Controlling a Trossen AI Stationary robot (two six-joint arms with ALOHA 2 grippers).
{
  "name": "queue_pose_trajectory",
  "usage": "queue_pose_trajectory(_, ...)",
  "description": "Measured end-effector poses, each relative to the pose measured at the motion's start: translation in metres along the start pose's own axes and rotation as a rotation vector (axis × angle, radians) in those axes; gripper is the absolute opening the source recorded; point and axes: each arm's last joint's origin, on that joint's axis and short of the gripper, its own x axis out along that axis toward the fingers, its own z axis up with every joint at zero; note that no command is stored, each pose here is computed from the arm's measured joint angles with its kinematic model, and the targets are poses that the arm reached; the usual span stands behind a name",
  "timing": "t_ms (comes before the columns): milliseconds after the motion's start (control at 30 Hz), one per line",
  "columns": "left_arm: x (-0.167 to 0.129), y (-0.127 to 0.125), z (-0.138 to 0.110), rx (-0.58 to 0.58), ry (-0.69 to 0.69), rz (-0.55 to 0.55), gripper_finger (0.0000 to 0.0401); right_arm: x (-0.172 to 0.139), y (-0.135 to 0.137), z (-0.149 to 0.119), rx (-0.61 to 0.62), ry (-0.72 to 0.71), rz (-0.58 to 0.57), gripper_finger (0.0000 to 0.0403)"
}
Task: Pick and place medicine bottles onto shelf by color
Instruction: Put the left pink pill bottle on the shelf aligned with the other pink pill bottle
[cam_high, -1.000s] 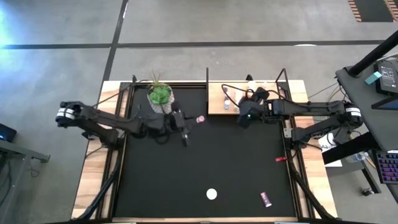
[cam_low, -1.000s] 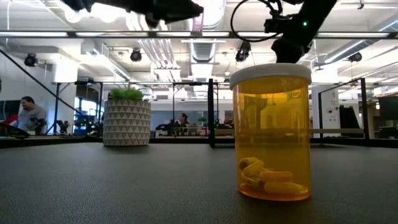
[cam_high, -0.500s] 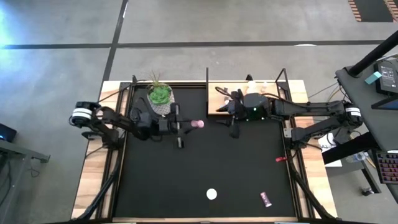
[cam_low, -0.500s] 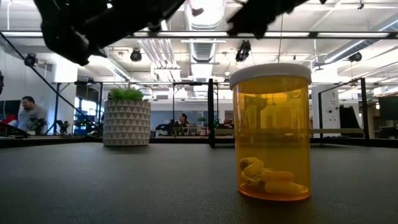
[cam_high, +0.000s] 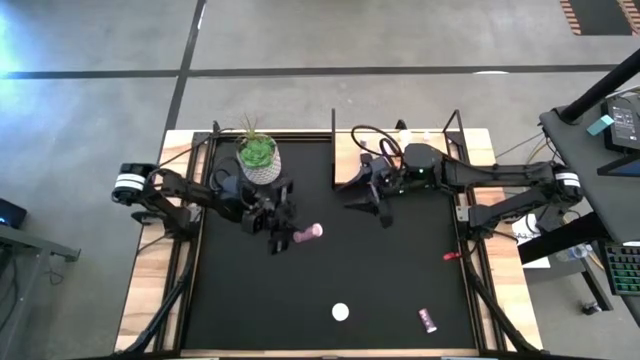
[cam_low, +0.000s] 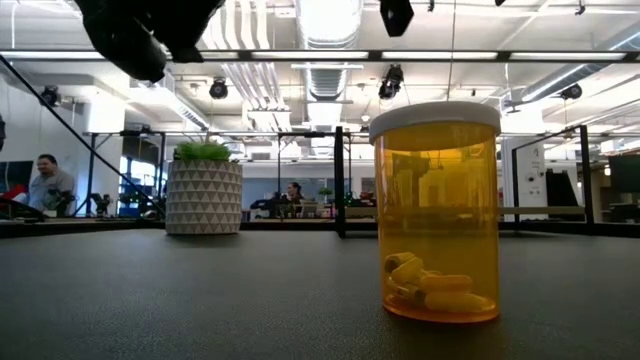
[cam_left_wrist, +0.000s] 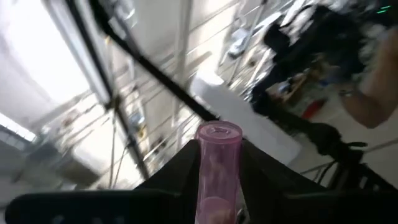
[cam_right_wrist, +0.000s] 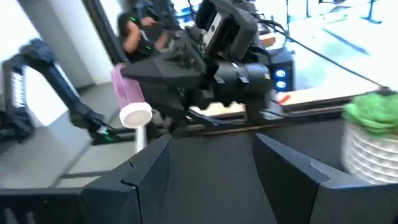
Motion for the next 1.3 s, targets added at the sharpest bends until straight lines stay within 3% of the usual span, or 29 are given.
queue_pose_trajectory(233, 0.007, 0.005, 0.000, 0.117, -0.037, -0.032, 0.0077, 0.013, 0.011, -0.002, 0.006, -0.033, 0.110, 0.0215)
queue_pose_trajectory(867, 0.021, 0.016, -0.002, 0.134, -0.028, -0.043, 0.0077, 0.052, 0.015, -0.009, 0.122, -0.099, 0.219, 0.0215)
queue_pose_trajectory(1100, 0.021, 0.017, 0.000, 0.140, -0.044, -0.054, 0.0077, 0.067, 0.015, -0.005, 0.116, -0.081, 0.276, 0.0215)
queue_pose_trajectory(1300, 0.020, 0.015, -0.001, 0.126, -0.068, -0.113, 0.0077, 0.059, 0.020, 0.007, 0.085, -0.096, 0.292, 0.0215)
